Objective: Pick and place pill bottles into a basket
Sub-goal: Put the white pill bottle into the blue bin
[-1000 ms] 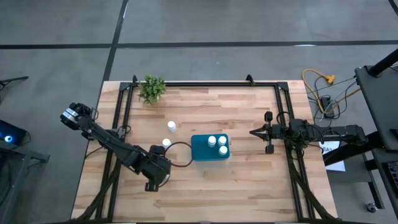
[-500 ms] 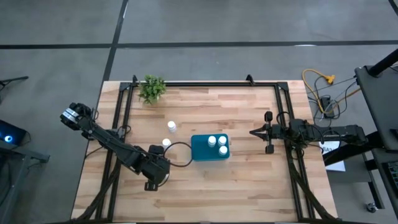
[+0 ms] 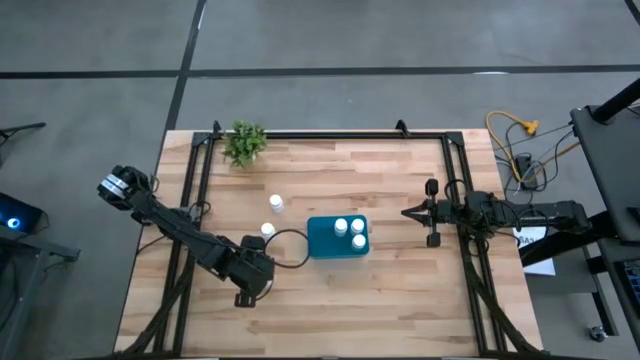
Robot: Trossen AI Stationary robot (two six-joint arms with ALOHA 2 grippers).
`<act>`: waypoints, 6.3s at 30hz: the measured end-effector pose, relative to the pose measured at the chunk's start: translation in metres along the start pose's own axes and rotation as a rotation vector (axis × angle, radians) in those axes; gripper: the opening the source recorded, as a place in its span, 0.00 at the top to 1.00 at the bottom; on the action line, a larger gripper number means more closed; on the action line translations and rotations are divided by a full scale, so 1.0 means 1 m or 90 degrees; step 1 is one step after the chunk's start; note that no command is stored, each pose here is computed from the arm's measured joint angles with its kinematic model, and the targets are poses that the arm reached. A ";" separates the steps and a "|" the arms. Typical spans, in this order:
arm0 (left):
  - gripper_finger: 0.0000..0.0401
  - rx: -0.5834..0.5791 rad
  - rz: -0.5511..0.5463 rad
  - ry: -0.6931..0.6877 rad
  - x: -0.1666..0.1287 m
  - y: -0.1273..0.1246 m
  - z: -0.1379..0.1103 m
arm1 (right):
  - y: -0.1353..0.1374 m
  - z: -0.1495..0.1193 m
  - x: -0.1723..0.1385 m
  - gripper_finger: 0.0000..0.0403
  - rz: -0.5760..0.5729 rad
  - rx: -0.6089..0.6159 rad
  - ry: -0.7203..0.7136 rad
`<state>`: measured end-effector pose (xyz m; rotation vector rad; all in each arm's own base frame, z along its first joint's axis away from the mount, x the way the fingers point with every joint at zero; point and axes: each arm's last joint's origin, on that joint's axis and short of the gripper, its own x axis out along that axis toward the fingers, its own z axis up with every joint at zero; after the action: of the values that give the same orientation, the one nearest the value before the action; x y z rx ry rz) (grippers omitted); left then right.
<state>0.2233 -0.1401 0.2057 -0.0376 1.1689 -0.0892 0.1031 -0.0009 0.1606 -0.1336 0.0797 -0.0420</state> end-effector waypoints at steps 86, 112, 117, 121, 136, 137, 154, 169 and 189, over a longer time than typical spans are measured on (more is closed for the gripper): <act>0.64 0.065 0.075 0.021 -0.045 0.032 0.128 | 0.000 0.000 0.000 0.98 0.000 0.000 0.000; 0.64 0.109 0.101 0.018 -0.007 0.078 0.230 | 0.000 0.000 0.000 0.98 0.000 0.000 0.000; 0.64 0.098 0.105 0.014 -0.004 0.087 0.233 | 0.000 0.000 0.000 0.98 0.000 0.000 0.000; 0.64 0.090 0.107 0.003 -0.005 0.092 0.235 | 0.000 0.000 0.000 0.98 0.000 0.000 0.000; 0.64 0.079 0.109 -0.020 0.013 0.098 0.235 | 0.000 0.000 0.000 0.98 0.000 0.000 0.000; 0.64 0.077 0.110 -0.014 0.015 0.098 0.234 | 0.000 0.000 0.000 0.98 0.000 0.000 0.000; 0.64 0.074 0.101 -0.012 0.048 0.102 0.223 | 0.000 0.000 0.000 0.98 0.000 0.000 0.000; 0.64 0.073 0.096 -0.019 0.068 0.103 0.214 | 0.000 0.000 0.000 0.98 0.000 0.000 0.000; 0.53 0.073 0.096 -0.022 0.068 0.103 0.214 | 0.000 0.000 0.000 0.98 0.000 0.000 0.000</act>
<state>0.4524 -0.0475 0.2190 0.1497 1.1264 -0.0227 0.1031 -0.0009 0.1606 -0.1336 0.0798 -0.0423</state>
